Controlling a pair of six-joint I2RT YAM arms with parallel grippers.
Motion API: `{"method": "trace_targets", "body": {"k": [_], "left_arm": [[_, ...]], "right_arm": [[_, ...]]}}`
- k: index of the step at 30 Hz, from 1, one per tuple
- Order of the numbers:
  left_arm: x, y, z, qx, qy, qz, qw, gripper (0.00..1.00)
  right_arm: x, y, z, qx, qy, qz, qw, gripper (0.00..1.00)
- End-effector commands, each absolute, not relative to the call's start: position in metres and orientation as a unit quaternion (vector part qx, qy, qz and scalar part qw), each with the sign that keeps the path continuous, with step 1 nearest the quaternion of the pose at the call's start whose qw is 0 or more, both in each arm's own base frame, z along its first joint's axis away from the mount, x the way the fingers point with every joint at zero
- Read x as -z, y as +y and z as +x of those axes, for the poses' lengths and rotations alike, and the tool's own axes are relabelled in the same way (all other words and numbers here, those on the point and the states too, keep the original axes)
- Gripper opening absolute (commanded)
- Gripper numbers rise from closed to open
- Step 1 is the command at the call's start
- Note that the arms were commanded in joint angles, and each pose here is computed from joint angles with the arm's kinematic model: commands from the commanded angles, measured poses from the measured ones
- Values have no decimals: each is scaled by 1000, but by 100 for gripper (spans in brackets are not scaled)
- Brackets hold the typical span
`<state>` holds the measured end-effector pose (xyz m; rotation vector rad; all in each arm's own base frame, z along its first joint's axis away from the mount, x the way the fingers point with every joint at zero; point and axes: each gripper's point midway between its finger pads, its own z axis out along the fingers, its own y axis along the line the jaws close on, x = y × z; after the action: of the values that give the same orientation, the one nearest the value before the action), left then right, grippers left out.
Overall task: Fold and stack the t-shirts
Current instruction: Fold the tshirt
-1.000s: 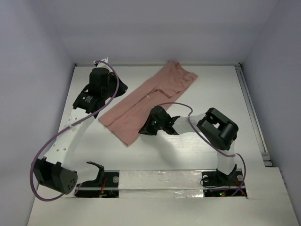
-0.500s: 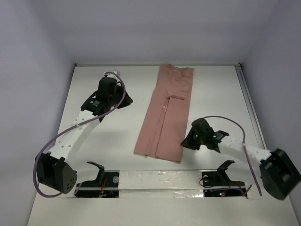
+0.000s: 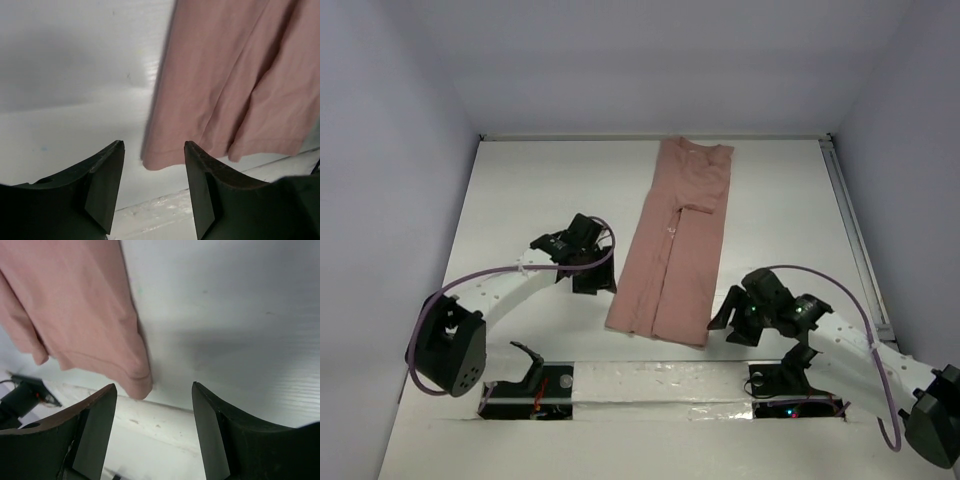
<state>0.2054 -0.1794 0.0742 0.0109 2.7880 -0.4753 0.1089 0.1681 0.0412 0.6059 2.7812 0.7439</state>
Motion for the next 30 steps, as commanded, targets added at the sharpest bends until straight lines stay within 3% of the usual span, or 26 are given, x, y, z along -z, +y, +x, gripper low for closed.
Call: {"method": "trace_targets", "body": {"k": [1,7,15,20,26,30], "left_arm": [[-50,-177,172,177,981,9,81,48],[-13,-166,134,171,985,9,12,48],[-6,-173,127,192,981,3,-8,44],[-6,-177,131,199,980,5,-5,36],[-5,-182,134,203,979,8,-5,28],[-3,-189,137,212,977,11,-2,11]], "right_arm": [[-52,191,101,-308,927,202,69,66],[-32,197,101,-304,927,211,56,53],[-17,198,91,-312,922,227,33,41],[-14,200,91,-316,920,231,29,36],[-9,200,94,-317,916,244,32,22],[-13,201,96,-319,915,244,41,10]]}}
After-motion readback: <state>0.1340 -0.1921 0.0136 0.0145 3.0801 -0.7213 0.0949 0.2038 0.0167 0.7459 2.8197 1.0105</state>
